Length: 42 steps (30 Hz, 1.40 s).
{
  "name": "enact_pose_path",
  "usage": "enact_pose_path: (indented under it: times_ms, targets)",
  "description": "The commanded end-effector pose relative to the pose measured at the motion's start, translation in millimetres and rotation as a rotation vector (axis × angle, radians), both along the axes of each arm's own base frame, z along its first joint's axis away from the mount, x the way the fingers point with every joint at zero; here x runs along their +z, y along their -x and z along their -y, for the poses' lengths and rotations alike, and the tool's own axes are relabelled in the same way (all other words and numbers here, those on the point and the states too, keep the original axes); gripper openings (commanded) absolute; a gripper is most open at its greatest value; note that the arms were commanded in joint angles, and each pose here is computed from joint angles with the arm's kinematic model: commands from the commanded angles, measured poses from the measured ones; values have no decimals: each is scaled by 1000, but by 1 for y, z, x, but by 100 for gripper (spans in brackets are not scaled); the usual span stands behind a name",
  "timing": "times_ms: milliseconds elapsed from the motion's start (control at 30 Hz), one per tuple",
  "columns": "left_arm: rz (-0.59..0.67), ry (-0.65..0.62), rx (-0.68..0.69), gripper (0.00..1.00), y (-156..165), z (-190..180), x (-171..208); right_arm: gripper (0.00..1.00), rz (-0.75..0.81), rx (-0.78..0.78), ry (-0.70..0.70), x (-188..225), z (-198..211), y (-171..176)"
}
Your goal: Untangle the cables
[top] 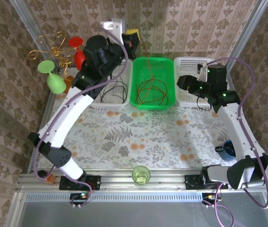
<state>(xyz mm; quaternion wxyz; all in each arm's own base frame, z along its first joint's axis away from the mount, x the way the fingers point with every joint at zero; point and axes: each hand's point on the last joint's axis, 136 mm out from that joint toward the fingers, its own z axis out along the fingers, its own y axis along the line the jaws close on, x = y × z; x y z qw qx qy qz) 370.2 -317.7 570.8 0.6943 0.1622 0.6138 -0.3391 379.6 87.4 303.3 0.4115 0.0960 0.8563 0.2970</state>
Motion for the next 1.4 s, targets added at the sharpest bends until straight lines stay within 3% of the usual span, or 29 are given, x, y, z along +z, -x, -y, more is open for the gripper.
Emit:
enact_pose_path:
  times_ms: [0,300,467,667,900,1133,1367]
  targets:
    - [136,9,-17,0,5,4,44,61,16,17,-33,4,2,8]
    - [316,56,62,0,-24,9,89,62,15,9,-60,3,15,13]
    - [264,28,112,0,-60,3,64,62,32,-2,-59,10,24,16]
    - [78,-62,85,0,-103,31,-33,63,44,-27,-61,14,36,21]
    - [-282,-202,71,0,-144,56,-216,63,47,-29,-68,15,39,25]
    - [-595,-452,23,0,-130,87,-361,63,37,-22,-63,13,38,27]
    - [-832,-539,-33,0,-104,96,-449,63,34,-18,-71,13,38,27]
